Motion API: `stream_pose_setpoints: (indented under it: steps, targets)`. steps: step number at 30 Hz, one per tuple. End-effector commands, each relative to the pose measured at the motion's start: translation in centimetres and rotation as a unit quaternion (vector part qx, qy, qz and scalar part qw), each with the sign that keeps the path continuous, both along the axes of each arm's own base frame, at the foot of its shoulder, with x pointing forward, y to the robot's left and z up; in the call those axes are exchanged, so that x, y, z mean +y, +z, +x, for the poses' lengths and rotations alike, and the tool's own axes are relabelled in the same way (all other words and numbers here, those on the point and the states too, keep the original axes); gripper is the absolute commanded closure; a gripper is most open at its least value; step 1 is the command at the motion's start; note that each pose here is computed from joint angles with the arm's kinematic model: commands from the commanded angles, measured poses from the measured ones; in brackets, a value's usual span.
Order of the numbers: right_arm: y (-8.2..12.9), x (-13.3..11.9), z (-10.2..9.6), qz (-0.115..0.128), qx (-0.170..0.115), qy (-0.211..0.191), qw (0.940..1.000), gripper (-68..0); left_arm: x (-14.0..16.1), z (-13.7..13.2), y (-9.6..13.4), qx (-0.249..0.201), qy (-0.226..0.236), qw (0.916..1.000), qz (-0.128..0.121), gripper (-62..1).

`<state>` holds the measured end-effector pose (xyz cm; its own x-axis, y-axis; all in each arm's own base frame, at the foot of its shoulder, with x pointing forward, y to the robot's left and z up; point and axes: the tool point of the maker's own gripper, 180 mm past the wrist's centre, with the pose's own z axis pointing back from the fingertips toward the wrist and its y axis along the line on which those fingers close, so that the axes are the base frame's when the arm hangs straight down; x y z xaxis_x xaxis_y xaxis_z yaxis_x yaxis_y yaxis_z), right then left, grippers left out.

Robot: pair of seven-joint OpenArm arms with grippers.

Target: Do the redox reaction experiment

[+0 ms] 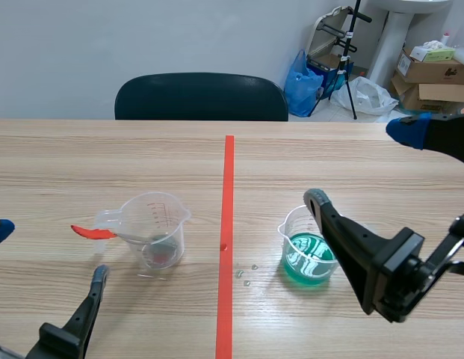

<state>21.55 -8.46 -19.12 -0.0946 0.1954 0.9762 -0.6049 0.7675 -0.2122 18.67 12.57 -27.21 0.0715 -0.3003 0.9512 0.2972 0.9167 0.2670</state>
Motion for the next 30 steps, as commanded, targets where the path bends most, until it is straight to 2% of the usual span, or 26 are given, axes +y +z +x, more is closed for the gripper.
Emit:
stream_pose_setpoints:
  steps: [1, 5, 13, 17, 30]
  targets:
    - [0.8, 0.1, 0.1, 0.008, -0.013, 0.002, 0.9999, -67.9, 0.1, -0.1, 0.4, -0.006, 0.001, 1.0000, -0.005, -62.3]
    - [0.9, 0.1, 0.2, 0.009, -0.014, 0.002, 0.9999, -67.9, -0.1, -0.3, 1.2, -0.010, -0.004, 0.9998, -0.016, -62.3]
    - [1.0, 0.1, 0.2, 0.013, -0.014, 0.001, 0.9998, -67.9, -0.6, -0.3, 3.1, -0.028, -0.019, 0.9994, -0.011, -62.3]
    - [1.1, 0.0, 0.2, 0.020, -0.012, -0.001, 0.9997, -67.9, -0.6, -0.3, 3.1, -0.027, -0.019, 0.9994, -0.011, -62.3]
    - [1.1, 0.0, 0.2, 0.020, -0.012, -0.001, 0.9997, -67.9, -0.6, -0.3, 3.1, -0.027, -0.018, 0.9994, -0.011, -62.3]
